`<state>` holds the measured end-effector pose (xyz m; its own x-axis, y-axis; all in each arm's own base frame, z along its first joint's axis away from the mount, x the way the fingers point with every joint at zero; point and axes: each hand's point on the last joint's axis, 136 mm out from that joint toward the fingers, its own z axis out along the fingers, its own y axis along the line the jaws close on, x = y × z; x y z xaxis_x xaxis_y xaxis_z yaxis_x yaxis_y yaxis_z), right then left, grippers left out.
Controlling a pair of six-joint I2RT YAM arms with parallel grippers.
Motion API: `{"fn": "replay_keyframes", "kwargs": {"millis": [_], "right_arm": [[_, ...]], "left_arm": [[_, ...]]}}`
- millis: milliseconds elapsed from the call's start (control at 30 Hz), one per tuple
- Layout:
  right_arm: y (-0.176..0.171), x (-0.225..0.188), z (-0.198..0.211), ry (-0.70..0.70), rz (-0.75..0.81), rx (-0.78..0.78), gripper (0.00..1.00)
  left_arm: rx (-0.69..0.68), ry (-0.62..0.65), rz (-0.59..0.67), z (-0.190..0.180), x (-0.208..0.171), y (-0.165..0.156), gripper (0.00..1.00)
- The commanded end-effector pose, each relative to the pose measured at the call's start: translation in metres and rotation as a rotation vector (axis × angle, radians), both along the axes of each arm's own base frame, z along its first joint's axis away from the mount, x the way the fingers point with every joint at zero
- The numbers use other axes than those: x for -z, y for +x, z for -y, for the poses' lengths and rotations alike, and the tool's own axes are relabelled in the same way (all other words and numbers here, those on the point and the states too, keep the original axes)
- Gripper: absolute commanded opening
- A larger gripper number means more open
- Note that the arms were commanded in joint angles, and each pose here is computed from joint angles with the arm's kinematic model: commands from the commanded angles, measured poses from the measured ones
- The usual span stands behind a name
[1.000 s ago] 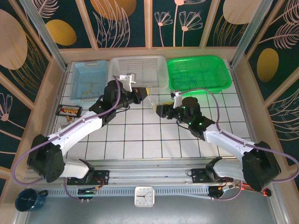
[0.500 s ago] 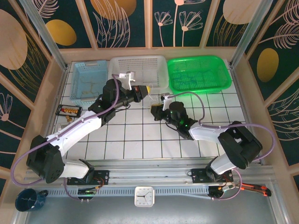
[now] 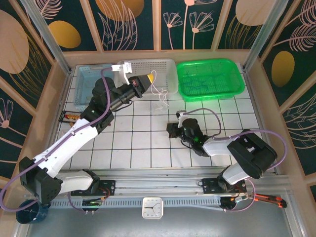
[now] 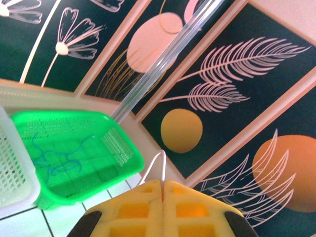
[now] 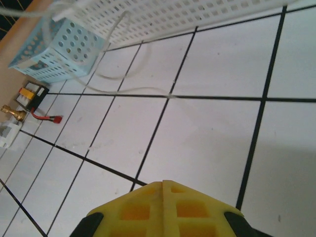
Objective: Untangle the cables
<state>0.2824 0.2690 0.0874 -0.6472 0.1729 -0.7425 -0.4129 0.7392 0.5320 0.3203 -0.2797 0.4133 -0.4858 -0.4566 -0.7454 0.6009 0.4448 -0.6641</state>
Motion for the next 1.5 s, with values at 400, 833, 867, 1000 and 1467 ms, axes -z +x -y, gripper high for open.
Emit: {"fn": "replay_keyframes", "kwargs": {"millis": [400, 833, 867, 1000, 1467], "right_arm": [[-0.009, -0.080, 0.003, 0.084, 0.167, -0.026, 0.48], [-0.012, -0.148, 0.007, 0.131, 0.340, -0.020, 0.63], [-0.008, -0.155, 0.003, 0.135, 0.357, -0.019, 0.63], [0.005, -0.170, -0.011, 0.148, 0.392, -0.026, 0.64], [0.056, -0.105, -0.047, 0.062, 0.308, 0.006, 0.02]], "left_arm": [[0.003, -0.016, 0.021, 0.001, -0.006, -0.001, 0.00], [0.021, -0.009, -0.015, 0.010, 0.011, 0.006, 0.00], [0.023, -0.011, -0.018, 0.011, 0.012, 0.006, 0.00], [0.029, -0.016, -0.028, 0.011, 0.014, 0.006, 0.00], [0.053, -0.090, -0.036, 0.009, 0.005, -0.001, 0.00]]}}
